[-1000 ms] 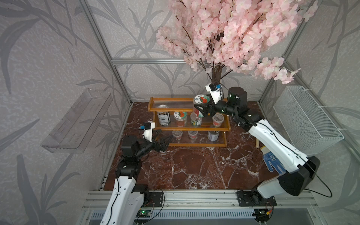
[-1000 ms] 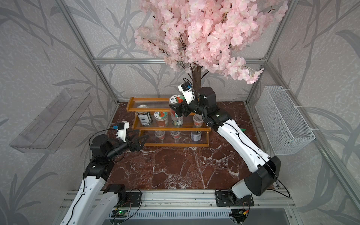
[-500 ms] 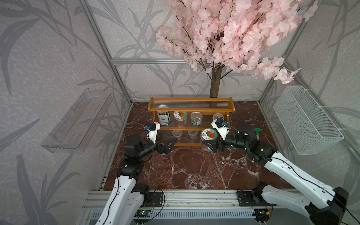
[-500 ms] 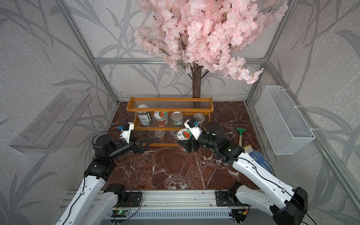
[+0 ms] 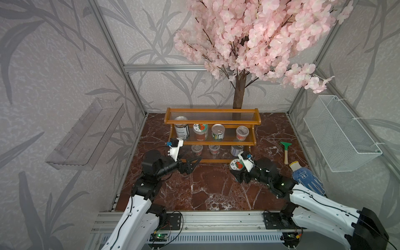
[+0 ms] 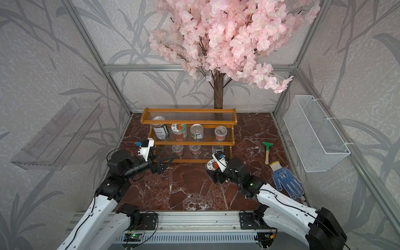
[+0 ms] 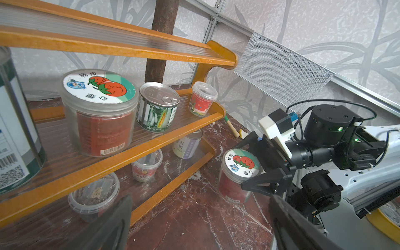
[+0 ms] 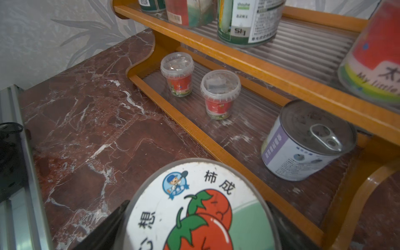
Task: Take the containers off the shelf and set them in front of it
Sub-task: Place the container at the center of the board.
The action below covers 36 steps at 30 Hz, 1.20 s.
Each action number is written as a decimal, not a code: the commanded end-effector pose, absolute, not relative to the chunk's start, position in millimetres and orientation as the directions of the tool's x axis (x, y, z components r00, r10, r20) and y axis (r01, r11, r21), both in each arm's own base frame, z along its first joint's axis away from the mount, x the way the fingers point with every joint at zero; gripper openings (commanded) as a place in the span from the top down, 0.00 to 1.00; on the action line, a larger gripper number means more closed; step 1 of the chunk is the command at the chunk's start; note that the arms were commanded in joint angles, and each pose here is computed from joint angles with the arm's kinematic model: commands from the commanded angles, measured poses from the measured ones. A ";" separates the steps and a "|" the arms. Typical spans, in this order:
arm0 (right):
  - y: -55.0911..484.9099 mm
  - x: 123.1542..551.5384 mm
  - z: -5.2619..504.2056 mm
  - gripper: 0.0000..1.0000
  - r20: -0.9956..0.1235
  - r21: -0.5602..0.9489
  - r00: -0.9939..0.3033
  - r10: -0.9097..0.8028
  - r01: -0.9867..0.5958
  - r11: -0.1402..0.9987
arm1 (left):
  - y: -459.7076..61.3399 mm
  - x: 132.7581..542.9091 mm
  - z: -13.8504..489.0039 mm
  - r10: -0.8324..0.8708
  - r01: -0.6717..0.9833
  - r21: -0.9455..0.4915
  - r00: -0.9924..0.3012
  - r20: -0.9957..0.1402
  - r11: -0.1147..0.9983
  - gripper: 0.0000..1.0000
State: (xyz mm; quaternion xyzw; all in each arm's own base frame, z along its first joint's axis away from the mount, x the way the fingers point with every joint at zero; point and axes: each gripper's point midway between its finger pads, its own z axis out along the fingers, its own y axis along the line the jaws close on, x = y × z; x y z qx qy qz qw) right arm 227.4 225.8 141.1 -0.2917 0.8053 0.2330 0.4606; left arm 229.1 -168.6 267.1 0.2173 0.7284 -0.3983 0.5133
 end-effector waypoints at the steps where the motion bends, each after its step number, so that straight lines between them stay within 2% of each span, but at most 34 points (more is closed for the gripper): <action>1: 223.0 242.6 155.5 0.24 -0.921 0.096 -0.353 -0.165 -0.617 0.781 | -170.0 231.8 262.2 -0.075 0.730 -0.329 -0.358 -0.931 0.599 0.00; 14: 220.8 237.3 105.9 0.21 -0.891 0.115 -0.425 -0.159 -0.550 0.827 | -175.2 233.9 250.7 -0.046 0.733 -0.330 -0.379 -0.924 0.595 0.00; 22: 205.9 238.9 87.2 0.16 -0.875 0.038 -0.433 -0.217 -0.508 0.861 | -174.7 235.0 243.8 -0.033 0.726 -0.330 -0.391 -0.920 0.604 0.00; 28: 199.7 246.9 89.5 0.14 -0.891 0.006 -0.403 -0.210 -0.471 0.882 | -173.5 236.6 240.0 -0.028 0.719 -0.327 -0.394 -0.919 0.613 0.00; 36: 224.3 248.8 116.1 0.15 -0.920 0.070 -0.360 -0.156 -0.542 0.837 | -173.5 239.0 238.6 -0.018 0.717 -0.319 -0.394 -0.919 0.620 0.00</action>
